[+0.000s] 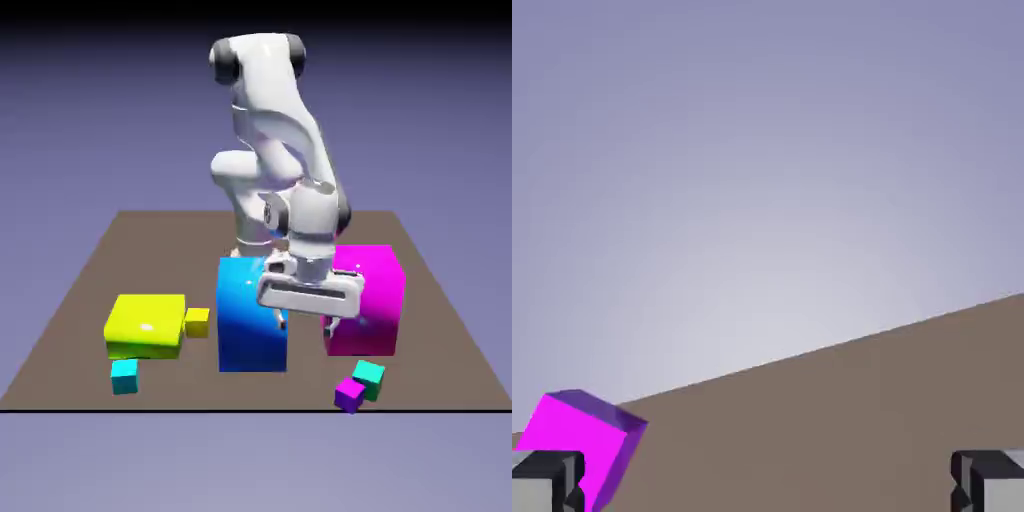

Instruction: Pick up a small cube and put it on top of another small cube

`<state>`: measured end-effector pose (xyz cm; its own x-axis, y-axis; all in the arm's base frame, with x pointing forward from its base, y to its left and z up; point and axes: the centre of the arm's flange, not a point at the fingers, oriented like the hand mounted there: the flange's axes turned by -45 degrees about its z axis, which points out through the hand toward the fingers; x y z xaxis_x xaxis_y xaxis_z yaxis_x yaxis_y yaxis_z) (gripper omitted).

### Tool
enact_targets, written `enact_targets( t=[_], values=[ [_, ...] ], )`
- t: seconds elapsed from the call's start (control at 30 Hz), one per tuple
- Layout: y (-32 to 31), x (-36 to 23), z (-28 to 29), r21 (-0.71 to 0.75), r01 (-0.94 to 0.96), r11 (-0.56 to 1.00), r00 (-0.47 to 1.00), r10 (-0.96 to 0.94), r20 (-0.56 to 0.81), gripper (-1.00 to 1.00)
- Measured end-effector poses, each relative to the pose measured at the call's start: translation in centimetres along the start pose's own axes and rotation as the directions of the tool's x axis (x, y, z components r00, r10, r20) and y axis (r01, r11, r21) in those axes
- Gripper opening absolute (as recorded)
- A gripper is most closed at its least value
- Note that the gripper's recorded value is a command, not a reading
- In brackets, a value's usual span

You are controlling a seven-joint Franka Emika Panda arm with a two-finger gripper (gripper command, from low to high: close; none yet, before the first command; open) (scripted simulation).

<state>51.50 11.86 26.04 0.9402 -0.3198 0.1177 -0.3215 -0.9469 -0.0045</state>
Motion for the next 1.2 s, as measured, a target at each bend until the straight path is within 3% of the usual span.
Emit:
enact_targets(
  t=[0.5,0.6,0.63,0.7,0.8,0.97,1.2],
  values=[
    [-7.0,0.9,7.5,-0.045,-0.348,0.936,0.893,0.346,0.289,0.00],
    [-7.3,-0.5,13.5,-0.045,-0.349,0.936,0.893,0.346,0.289,0.00],
    [-7.3,-0.8,14.2,-0.045,-0.348,0.936,0.893,0.346,0.289,-1.00],
    [-7.3,-0.8,14.2,-0.045,-0.348,0.936,0.893,0.346,0.289,-1.00],
    [-7.1,0.8,8.1,-0.044,-0.349,0.936,0.892,0.346,0.289,-1.00],
    [6.6,9.4,10.5,-0.148,-0.595,0.790,0.733,0.609,0.304,-1.00],
    [17.6,7.5,10.2,-0.256,-0.617,0.744,0.700,0.668,0.255,-1.00]
  ],
)
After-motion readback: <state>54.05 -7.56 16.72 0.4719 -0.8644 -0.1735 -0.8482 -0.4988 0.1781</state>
